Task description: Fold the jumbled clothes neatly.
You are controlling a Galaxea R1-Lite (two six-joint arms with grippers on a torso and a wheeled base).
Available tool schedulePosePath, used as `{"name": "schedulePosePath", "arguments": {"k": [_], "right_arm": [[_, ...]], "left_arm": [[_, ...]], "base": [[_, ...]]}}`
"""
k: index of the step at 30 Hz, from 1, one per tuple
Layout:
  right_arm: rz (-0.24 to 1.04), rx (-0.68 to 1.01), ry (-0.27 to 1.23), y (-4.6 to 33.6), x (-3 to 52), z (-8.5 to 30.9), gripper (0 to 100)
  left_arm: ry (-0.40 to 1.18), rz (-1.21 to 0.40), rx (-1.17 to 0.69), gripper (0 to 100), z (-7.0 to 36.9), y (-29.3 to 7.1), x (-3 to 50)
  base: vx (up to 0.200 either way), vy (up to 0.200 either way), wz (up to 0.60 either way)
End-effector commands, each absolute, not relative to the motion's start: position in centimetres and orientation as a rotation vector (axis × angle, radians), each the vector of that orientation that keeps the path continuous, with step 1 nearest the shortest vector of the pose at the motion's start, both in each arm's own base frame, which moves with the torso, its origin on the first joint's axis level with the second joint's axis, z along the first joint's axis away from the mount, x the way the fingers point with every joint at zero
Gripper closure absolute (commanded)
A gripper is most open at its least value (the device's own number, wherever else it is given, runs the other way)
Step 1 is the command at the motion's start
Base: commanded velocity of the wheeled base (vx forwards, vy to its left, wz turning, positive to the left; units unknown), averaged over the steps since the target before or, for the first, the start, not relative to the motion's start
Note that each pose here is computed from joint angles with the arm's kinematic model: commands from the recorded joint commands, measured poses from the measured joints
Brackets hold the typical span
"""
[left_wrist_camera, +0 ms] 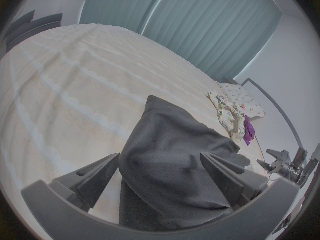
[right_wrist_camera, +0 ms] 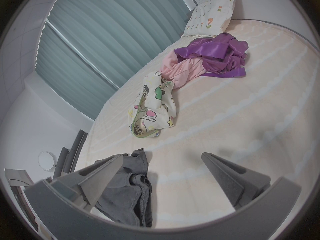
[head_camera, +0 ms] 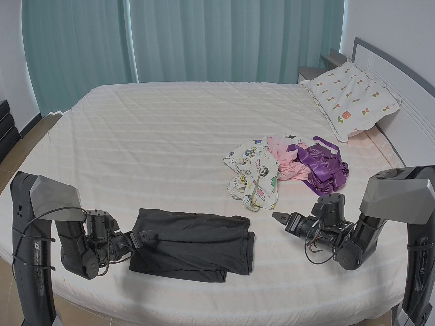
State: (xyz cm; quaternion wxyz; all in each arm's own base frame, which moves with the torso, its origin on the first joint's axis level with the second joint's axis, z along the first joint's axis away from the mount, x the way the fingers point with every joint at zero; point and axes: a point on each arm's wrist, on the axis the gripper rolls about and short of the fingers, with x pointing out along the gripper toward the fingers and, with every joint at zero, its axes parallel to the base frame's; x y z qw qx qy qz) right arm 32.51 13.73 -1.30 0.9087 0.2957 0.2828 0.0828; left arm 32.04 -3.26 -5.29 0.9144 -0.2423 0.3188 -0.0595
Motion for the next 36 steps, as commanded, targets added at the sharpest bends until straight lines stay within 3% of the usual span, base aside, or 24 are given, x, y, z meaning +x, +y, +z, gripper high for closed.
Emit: {"name": "schedulePosePath", "arguments": {"k": [1, 9, 10, 30, 36], "right_arm": [[0.166, 0.619, 0.587, 12.5, 31.1, -1.3, 0], [0.171, 0.697, 0.56, 12.5, 31.1, -1.0, 0], [0.177, 0.704, 0.567, 12.5, 31.1, -1.1, 0], [0.167, 0.77, 0.597, 11.5, 30.0, -1.7, 0], [0.165, 0.769, 0.6, 11.5, 29.9, -1.7, 0]], "left_arm": [[0.681, -0.132, -0.469, 0, -6.5, -3.6, 32.2], [0.654, -0.186, -0.463, 0, -6.8, -5.2, 33.5], [0.652, -0.185, -0.462, 100, -6.8, -5.2, 33.6], [0.642, -0.145, -0.464, 100, -5.5, -4.6, 32.6], [0.628, -0.121, -0.473, 100, -5.2, -3.7, 32.7]], "base": [[0.0, 0.0, 0.0], [0.0, 0.0, 0.0], [0.0, 0.0, 0.0], [0.0, 0.0, 0.0], [0.0, 0.2, 0.0]]}}
